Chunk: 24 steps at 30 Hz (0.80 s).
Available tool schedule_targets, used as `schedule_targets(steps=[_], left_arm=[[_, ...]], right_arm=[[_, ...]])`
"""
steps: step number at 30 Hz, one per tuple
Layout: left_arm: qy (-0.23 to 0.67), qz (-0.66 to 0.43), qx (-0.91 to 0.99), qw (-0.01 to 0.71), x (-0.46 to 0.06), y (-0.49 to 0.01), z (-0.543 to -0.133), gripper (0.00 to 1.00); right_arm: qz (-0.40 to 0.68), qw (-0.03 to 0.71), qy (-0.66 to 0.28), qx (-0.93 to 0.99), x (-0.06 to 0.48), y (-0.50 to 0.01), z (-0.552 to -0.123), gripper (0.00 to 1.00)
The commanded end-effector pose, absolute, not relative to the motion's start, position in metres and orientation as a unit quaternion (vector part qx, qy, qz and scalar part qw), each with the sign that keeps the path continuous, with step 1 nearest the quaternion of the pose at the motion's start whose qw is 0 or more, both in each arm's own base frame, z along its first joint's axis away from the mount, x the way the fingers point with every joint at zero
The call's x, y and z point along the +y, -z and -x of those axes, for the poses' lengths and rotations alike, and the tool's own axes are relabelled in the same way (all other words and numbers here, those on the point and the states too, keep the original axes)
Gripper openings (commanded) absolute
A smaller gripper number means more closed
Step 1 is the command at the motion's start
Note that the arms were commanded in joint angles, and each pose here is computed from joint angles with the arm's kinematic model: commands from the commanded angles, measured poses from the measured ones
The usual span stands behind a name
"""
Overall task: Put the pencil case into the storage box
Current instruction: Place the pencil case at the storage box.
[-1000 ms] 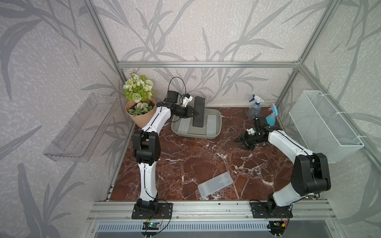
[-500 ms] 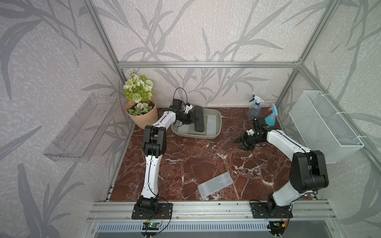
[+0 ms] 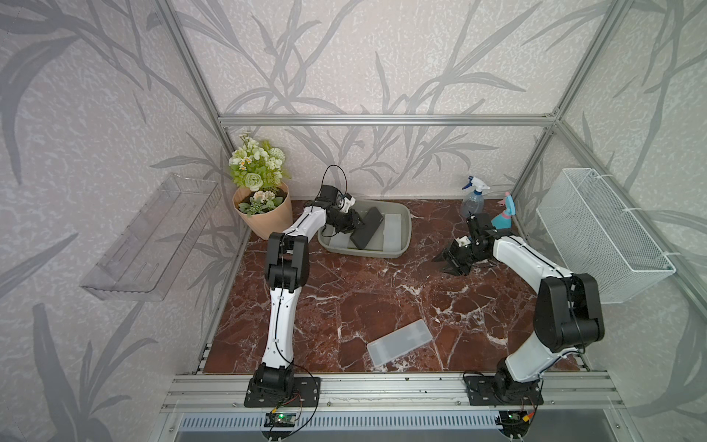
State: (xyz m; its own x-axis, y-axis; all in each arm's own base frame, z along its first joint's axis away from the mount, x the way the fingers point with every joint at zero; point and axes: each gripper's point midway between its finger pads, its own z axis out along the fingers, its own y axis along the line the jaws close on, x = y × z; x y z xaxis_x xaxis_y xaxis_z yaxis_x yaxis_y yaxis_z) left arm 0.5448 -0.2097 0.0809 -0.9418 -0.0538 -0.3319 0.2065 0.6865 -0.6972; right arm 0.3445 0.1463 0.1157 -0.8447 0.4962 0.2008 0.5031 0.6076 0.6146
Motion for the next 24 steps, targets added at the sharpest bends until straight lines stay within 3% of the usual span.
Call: schedule_targets(steps=[1,13,19,24], left_arm=[[0.373,-0.046,0.911,0.168,-0.205,-0.074,-0.549,0.35],[0.305,-0.034,0.937,0.169,-0.187,-0.057,-0.553,0.36],[0.288,-0.042,0.938,0.185,-0.181,-0.071,-0.556,0.58],[0.291,-0.053,0.93,0.216,-0.183,-0.105,-0.559,0.68]], right_arm=[[0.279,0.011,0.336,-0.9,0.144,-0.113,-0.345,0.43],[0.28,0.012,0.337,-0.899,0.145,-0.111,-0.346,0.44],[0.281,0.013,0.336,-0.899,0.144,-0.11,-0.344,0.43],[0.282,0.015,0.337,-0.898,0.145,-0.109,-0.345,0.44]])
